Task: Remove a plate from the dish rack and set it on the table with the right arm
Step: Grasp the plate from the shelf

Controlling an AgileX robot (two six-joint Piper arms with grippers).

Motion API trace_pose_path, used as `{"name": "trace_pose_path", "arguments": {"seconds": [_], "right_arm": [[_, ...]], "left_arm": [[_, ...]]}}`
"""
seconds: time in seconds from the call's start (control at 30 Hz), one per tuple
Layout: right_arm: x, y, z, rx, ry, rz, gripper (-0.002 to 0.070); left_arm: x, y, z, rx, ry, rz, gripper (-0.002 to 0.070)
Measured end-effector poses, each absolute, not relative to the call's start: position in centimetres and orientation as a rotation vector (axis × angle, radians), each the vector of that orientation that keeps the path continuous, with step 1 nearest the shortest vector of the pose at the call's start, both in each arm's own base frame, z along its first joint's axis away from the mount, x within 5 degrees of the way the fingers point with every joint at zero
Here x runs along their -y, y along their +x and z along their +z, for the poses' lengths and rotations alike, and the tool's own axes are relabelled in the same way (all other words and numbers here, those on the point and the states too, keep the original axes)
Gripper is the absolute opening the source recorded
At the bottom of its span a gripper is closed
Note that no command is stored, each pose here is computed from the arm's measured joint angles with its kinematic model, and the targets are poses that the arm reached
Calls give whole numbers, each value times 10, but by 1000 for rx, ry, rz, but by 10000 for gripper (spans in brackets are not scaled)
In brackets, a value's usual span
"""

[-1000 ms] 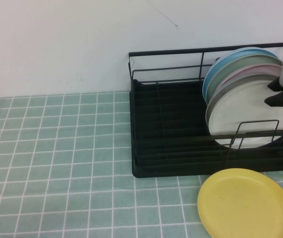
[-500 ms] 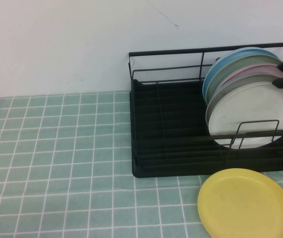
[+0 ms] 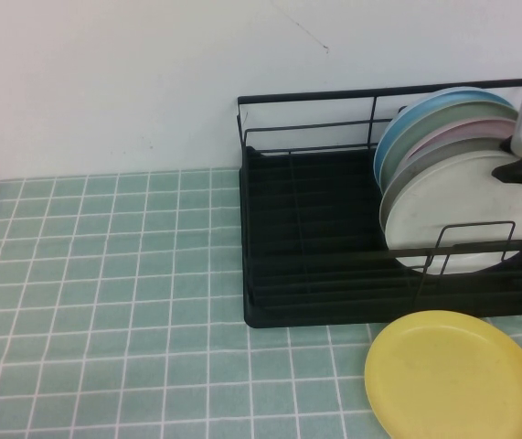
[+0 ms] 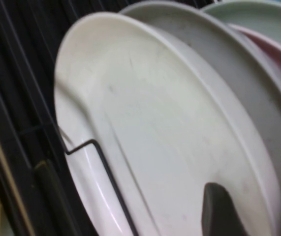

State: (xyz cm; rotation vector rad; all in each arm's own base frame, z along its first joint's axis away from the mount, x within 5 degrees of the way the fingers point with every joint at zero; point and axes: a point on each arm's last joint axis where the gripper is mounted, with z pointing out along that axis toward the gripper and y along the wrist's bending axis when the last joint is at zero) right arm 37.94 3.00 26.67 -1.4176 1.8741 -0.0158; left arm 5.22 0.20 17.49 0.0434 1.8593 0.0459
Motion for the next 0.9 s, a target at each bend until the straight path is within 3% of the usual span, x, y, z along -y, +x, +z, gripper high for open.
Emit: {"name": "trace_pose_path", "arguments": {"seconds": [0.23,0.43,0.9], "right_arm": [[-29,385,258,-1893,-1393,-11,265],[-30,386,259,-1884,-1378,-17,101],[-29,386,259,-1879,-1388,-22,100]], "left_arm": [[-2,52,175,-1859,43,46,-3],[-2,52,175,-1859,43,46,-3],[-2,52,175,-1859,43,46,-3]]}}
